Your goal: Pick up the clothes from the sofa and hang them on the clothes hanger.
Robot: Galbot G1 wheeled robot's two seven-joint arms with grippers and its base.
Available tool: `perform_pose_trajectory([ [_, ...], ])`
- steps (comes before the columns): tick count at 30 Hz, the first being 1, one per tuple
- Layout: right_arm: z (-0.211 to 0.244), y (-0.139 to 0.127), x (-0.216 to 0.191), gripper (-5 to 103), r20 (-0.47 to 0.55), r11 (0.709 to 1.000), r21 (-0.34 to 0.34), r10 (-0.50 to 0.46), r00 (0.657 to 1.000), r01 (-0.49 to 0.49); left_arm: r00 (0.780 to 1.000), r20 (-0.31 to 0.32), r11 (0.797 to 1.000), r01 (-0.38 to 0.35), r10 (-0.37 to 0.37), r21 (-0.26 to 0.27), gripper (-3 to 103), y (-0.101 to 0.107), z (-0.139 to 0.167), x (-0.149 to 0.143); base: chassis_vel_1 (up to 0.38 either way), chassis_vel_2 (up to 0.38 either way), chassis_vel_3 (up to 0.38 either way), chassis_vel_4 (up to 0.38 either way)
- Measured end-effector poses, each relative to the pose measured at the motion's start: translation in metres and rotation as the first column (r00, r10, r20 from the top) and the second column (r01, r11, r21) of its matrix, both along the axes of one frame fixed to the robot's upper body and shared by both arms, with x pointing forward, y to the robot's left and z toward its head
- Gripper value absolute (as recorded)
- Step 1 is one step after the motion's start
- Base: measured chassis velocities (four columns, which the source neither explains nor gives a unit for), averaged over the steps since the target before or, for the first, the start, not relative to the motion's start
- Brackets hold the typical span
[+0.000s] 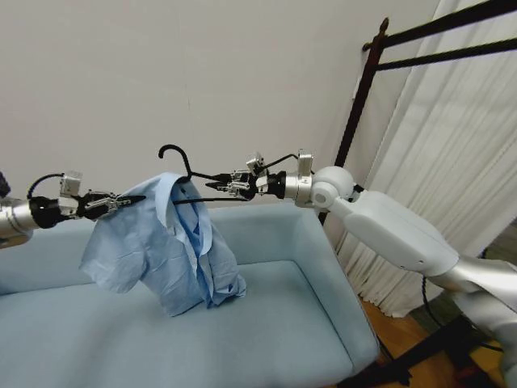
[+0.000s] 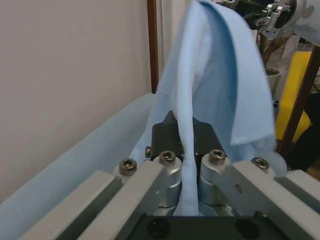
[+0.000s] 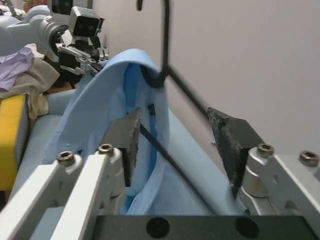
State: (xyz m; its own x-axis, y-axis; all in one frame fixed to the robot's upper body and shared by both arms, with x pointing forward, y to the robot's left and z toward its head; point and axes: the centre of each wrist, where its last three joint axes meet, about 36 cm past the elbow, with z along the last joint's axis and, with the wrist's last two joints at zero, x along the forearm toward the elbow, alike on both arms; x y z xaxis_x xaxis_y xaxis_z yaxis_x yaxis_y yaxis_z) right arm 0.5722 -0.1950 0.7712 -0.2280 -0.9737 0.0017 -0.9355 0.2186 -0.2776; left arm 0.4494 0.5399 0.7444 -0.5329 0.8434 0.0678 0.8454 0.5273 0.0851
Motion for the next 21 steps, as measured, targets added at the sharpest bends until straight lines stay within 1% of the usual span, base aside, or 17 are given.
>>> perform_pose_trajectory([
  [1,0.000,0.000,0.000,45,0.000,1.000,0.000,0.000,1.000,0.000,1.000,0.000,1.000,0.000,0.000,0.000,2,0.000,0.000,0.000,0.000,0.000,0.000,0.000],
  [3,0.005,-0.010,0.003,57,0.006,0.999,0.013,-0.033,0.999,0.033,1.000,0.001,1.000,0.003,-0.003,-0.002,2,0.001,-0.001,0.000,0.000,0.000,0.000,0.000],
  [4,0.007,-0.015,0.005,57,0.008,0.999,0.021,-0.049,0.999,0.049,1.000,0.001,1.000,0.005,-0.005,-0.003,2,0.002,-0.002,0.000,0.000,0.000,0.000,0.000],
  [7,0.011,-0.030,0.007,74,0.002,0.995,0.041,-0.090,0.996,0.090,1.000,0.005,1.000,0.013,-0.013,-0.005,2,0.005,-0.002,0.000,0.000,0.000,0.000,0.000],
  [8,0.011,-0.030,0.007,74,0.002,0.995,0.041,-0.090,0.996,0.090,1.000,0.005,1.000,0.013,-0.013,-0.005,2,0.005,-0.002,0.000,0.000,0.000,0.000,0.000],
  [10,0.006,-0.037,0.003,85,-0.029,0.991,0.056,-0.118,0.993,0.119,1.000,0.008,1.000,0.015,-0.015,-0.007,2,0.008,-0.001,0.000,0.000,0.000,0.000,0.000],
  [11,-0.002,-0.039,-0.001,85,-0.051,0.990,0.063,-0.127,0.991,0.130,1.000,0.011,1.000,0.014,-0.014,-0.006,2,0.009,0.000,0.000,0.000,0.000,0.000,0.000],
  [12,-0.002,-0.039,-0.001,85,-0.051,0.990,0.063,-0.127,0.991,0.130,1.000,0.011,1.000,0.014,-0.014,-0.006,2,0.009,0.000,0.000,0.000,0.000,0.000,0.000],
  [14,-0.024,-0.041,-0.011,95,-0.105,0.985,0.079,-0.145,0.984,0.154,1.000,0.016,1.000,0.011,-0.011,-0.005,2,0.010,0.003,0.000,0.000,0.000,0.000,0.000],
  [15,-0.042,-0.040,-0.021,99,-0.155,0.980,0.088,-0.165,0.974,0.180,1.000,0.019,1.000,0.010,-0.009,-0.003,2,0.011,0.005,0.000,0.000,0.000,0.000,0.000],
  [16,-0.042,-0.040,-0.021,99,-0.155,0.980,0.088,-0.165,0.974,0.180,1.000,0.019,1.000,0.010,-0.009,-0.003,2,0.011,0.005,0.000,0.000,0.000,0.000,0.000],
  [19,-0.078,-0.034,-0.042,100,-0.268,0.969,0.108,-0.188,0.945,0.224,1.000,0.023,1.000,0.006,-0.006,-0.004,2,0.011,0.007,-0.001,0.000,0.000,0.000,0.000],
  [20,-0.078,-0.034,-0.042,100,-0.268,0.969,0.108,-0.188,0.945,0.224,1.000,0.023,1.000,0.006,-0.006,-0.004,2,0.011,0.007,-0.001,0.000,0.000,0.000,0.000],
  [21,-0.087,-0.032,-0.045,100,-0.296,0.967,0.113,-0.186,0.937,0.227,1.000,0.025,1.000,0.002,-0.001,-0.008,2,0.010,0.008,-0.001,0.000,0.000,0.000,0.000],
])
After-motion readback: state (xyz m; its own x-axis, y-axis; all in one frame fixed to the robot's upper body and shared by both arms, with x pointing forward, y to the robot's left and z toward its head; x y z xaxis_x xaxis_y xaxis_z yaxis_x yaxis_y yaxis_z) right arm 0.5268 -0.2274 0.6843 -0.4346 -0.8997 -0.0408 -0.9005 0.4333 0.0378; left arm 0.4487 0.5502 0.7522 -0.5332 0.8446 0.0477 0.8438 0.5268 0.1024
